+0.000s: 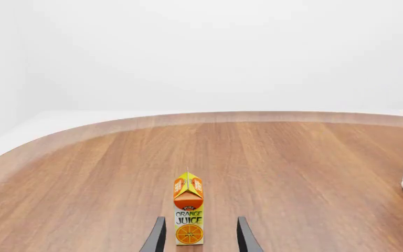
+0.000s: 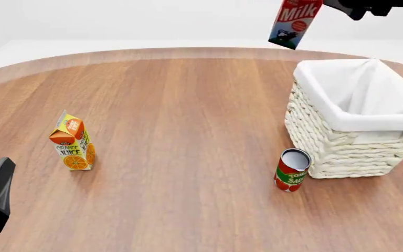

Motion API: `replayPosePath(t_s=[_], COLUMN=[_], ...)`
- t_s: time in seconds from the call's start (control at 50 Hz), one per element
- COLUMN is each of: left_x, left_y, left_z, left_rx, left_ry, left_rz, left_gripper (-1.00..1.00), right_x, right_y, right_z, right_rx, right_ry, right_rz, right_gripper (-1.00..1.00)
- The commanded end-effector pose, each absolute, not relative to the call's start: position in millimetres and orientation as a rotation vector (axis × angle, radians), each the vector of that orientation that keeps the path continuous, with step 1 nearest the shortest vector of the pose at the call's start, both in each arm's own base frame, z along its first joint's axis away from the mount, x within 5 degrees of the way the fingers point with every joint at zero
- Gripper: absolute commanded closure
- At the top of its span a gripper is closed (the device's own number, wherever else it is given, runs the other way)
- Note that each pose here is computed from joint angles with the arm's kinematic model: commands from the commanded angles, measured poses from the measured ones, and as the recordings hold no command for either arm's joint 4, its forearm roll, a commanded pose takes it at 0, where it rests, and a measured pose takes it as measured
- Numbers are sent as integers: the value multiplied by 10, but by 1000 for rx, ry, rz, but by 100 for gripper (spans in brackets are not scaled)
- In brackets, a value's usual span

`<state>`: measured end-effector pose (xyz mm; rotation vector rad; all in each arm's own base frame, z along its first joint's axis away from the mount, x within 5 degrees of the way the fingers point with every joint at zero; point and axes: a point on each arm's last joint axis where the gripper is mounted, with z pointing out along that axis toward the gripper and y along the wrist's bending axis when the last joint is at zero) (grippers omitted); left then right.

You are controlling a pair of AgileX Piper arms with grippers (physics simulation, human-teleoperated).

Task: Pick the milk and place it in the basket.

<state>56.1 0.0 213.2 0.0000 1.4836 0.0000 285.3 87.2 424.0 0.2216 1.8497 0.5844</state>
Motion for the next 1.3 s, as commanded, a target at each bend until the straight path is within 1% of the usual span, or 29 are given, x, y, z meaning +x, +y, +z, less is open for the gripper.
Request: replayPosePath(t_s=[0.02,0.3,0.46,0.72,1.3], left_x=[561,561,561,561,561], left_y=[0,0,0,0,0], left_z=[2132,2132,2132,2132,2132], left_rx=[0,0,0,0,0], left_ry=[1484,1484,1484,1484,1484], left_rz=[0,0,0,0,0], left_gripper=[-100,-100,-100,-100,-100], right_x=[2836,2796,2789,2718,2735], right_y=[649,410,321,175,-120], right_z=[4390,4432,4393,4432,4237], right_rx=[283,352,404,455,571], right_ry=[1779,1747,1754,1733,1760], right_rz=[552,500,490,464,378], right_gripper=[100,100,100,100,100])
